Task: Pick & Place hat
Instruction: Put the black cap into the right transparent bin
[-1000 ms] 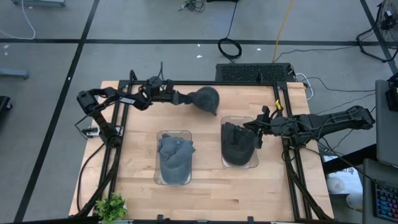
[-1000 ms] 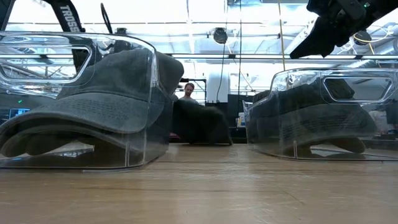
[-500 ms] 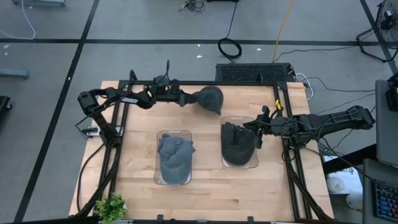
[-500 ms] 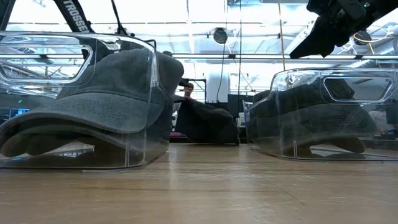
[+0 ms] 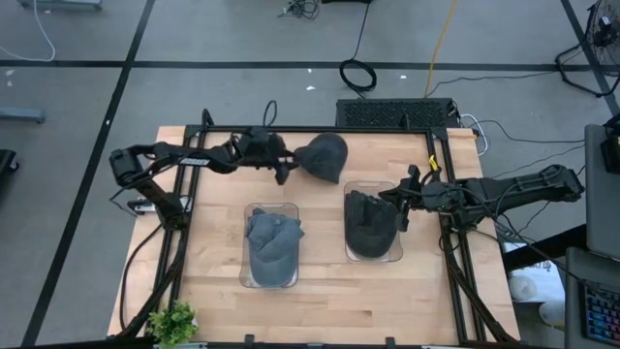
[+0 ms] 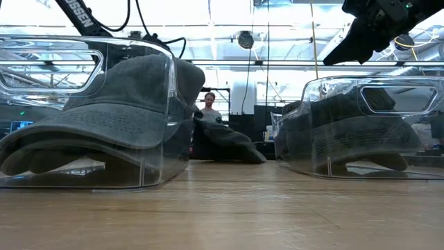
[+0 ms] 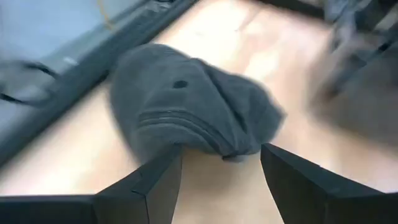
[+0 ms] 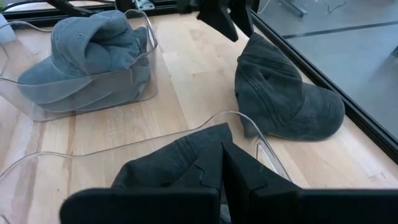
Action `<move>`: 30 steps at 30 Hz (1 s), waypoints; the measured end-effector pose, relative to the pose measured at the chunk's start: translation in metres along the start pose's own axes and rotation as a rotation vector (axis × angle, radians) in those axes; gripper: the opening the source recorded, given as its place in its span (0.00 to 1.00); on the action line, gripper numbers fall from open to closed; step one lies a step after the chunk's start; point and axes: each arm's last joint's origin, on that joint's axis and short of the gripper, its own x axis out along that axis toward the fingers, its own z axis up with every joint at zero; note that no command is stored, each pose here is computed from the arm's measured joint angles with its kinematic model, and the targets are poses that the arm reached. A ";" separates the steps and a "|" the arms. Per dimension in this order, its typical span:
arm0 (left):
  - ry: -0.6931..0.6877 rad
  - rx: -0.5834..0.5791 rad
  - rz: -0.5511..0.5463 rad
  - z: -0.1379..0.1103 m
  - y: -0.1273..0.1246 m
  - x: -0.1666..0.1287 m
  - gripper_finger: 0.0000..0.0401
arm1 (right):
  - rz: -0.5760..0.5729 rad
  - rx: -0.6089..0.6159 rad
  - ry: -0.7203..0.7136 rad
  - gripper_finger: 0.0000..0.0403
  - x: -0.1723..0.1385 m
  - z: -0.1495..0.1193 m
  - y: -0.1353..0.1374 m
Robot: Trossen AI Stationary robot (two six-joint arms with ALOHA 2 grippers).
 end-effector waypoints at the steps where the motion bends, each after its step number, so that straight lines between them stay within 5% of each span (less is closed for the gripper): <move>1: 0.010 0.071 0.036 -0.001 -0.002 0.000 0.57 | 0.000 0.000 -0.001 0.00 0.000 0.000 0.000; 7: 0.043 0.577 0.139 -0.004 -0.038 0.005 0.57 | 0.001 0.016 -0.001 0.00 0.000 0.000 0.000; 15: 0.187 1.122 0.434 -0.007 -0.068 0.005 0.57 | 0.001 0.016 -0.001 0.00 0.000 0.000 0.000; 22: 0.278 1.197 0.428 -0.016 -0.060 0.011 0.57 | 0.000 0.023 -0.001 0.00 0.000 0.000 0.000; 30: 0.471 1.088 0.392 -0.008 -0.050 0.044 0.57 | 0.005 0.033 -0.024 0.00 0.000 0.002 0.001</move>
